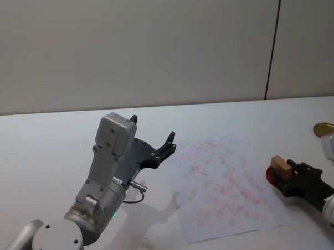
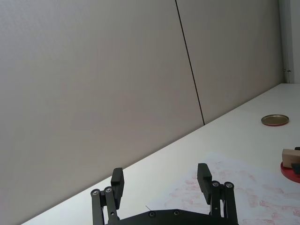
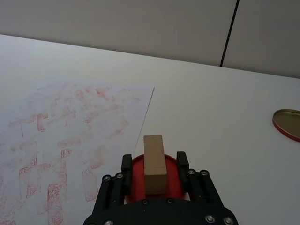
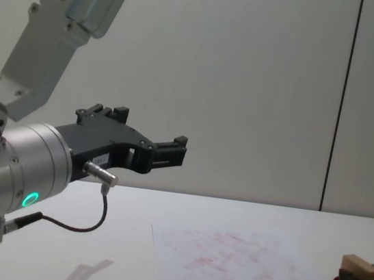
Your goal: Use the one hand to pick up the stamp and affix it onto the A4 paper.
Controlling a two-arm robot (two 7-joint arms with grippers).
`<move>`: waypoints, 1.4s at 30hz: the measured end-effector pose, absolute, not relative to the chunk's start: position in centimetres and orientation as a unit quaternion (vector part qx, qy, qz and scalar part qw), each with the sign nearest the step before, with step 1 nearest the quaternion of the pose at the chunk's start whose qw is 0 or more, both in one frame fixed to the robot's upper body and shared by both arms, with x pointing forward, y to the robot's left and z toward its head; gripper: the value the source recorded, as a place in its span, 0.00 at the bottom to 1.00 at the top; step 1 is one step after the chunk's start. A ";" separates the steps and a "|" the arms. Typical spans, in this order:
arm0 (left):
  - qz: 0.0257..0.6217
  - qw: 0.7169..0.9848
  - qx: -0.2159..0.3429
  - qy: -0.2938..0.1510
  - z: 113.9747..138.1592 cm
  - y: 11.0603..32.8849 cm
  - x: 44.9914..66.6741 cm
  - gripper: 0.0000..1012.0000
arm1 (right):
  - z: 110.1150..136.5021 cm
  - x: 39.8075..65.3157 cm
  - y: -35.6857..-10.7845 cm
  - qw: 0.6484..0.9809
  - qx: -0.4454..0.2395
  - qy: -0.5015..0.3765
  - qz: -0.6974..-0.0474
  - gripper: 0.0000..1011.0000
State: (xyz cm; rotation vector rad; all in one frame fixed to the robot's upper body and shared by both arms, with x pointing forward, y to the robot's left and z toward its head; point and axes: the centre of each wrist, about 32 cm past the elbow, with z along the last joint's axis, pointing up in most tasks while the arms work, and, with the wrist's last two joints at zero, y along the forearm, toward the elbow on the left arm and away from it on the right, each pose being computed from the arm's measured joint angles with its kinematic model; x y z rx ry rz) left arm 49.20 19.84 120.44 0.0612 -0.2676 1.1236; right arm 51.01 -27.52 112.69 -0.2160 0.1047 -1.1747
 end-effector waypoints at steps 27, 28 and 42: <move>0.531 0.837 0.029 -0.126 120.4 19.8 49.2 0.98 | 116.5 50.7 -26.2 0.844 -0.032 -0.039 -0.534 0.99; 0.531 0.837 0.029 -0.126 120.4 19.8 49.2 0.98 | 116.5 50.7 -26.2 0.844 -0.032 -0.040 -0.534 0.99; 0.531 0.837 0.029 -0.126 120.4 19.8 49.2 0.98 | 117.0 49.1 -25.5 0.837 -0.021 -0.041 -0.546 0.99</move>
